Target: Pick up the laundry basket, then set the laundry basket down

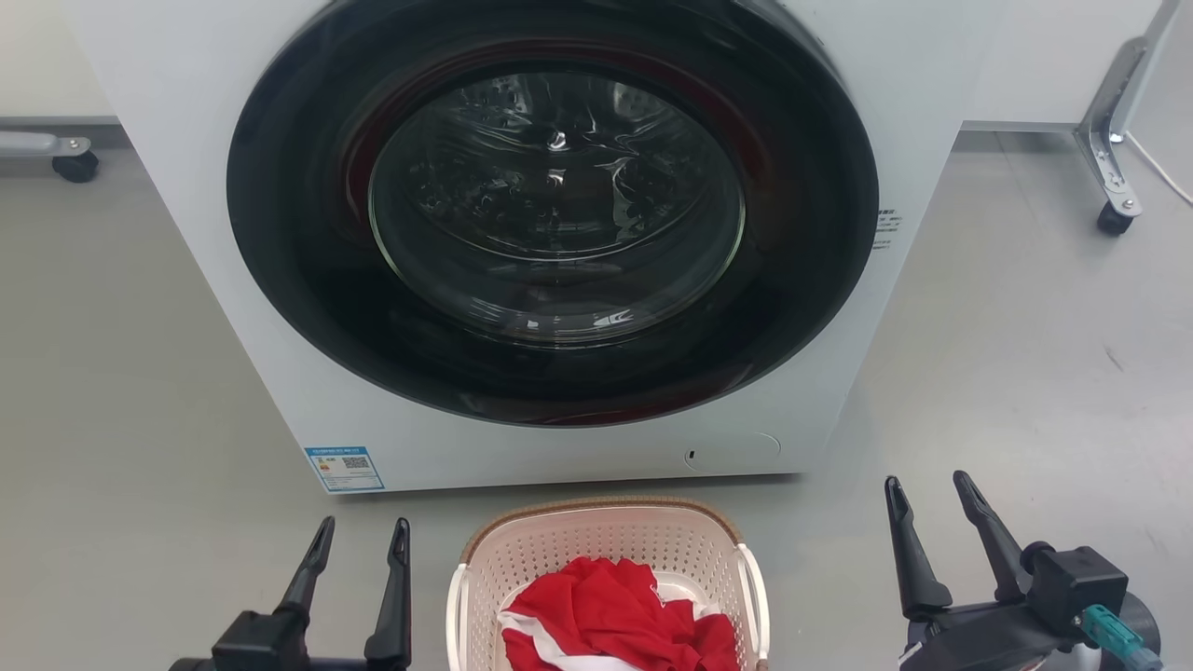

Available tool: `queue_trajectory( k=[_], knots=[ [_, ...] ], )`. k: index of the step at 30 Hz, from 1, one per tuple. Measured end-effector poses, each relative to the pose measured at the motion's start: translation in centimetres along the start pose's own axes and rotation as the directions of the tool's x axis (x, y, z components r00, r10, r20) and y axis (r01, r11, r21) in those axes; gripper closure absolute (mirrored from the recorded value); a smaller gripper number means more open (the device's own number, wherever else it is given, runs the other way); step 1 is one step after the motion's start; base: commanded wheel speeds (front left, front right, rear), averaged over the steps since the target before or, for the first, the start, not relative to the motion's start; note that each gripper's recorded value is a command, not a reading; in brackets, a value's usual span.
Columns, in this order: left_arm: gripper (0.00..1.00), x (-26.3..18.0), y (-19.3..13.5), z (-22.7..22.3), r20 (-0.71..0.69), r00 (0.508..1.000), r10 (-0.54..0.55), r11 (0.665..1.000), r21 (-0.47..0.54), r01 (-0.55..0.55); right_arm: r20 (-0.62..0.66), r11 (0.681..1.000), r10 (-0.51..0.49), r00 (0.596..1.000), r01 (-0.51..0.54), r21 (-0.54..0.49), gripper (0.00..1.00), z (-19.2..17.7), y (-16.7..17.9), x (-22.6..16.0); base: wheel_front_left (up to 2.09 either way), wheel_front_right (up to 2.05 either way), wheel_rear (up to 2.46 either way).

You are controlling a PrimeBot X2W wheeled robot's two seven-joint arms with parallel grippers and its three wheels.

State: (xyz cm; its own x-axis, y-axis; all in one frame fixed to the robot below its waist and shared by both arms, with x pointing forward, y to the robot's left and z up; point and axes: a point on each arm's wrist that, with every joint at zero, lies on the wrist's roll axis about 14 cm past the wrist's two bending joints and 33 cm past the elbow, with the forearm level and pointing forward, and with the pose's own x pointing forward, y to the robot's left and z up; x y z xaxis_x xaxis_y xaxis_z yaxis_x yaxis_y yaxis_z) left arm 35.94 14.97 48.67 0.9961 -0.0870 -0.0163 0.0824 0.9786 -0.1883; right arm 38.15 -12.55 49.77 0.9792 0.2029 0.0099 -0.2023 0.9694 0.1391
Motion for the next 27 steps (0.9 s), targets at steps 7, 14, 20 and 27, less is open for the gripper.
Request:
queue_trajectory(
  k=[7, 14, 20, 27],
  knots=[
    [0.0, -1.1, 0.3, -0.2, -0.002, 1.0, 0.017, 1.0, 0.004, -0.017, 0.008, 1.0, -0.01, 1.0, 0.011, -0.007, 0.0, 0.1, -0.1, -0.9, 0.0, 0.0, 0.0],
    [0.0, -1.4, 0.3, -0.1, 0.009, 1.0, 0.027, 0.999, 0.021, -0.027, 0.017, 1.0, -0.017, 1.0, 0.017, -0.006, 0.0, 0.3, -0.1, -1.0, 0.0, 0.0, 0.0],
    [0.0, -1.3, 0.5, 0.2, 0.014, 0.999, 0.038, 0.999, 0.026, -0.038, 0.026, 1.0, -0.02, 0.999, 0.02, -0.019, 0.0, 0.4, -0.1, -1.0, 0.0, 0.0, 0.0],
    [0.0, -1.5, 0.4, -0.1, -0.003, 0.999, 0.044, 0.999, 0.03, -0.044, 0.023, 0.999, -0.04, 0.999, 0.041, -0.021, 0.0, 0.2, -0.5, -1.2, 0.0, 0.0, 0.0]
  ],
)
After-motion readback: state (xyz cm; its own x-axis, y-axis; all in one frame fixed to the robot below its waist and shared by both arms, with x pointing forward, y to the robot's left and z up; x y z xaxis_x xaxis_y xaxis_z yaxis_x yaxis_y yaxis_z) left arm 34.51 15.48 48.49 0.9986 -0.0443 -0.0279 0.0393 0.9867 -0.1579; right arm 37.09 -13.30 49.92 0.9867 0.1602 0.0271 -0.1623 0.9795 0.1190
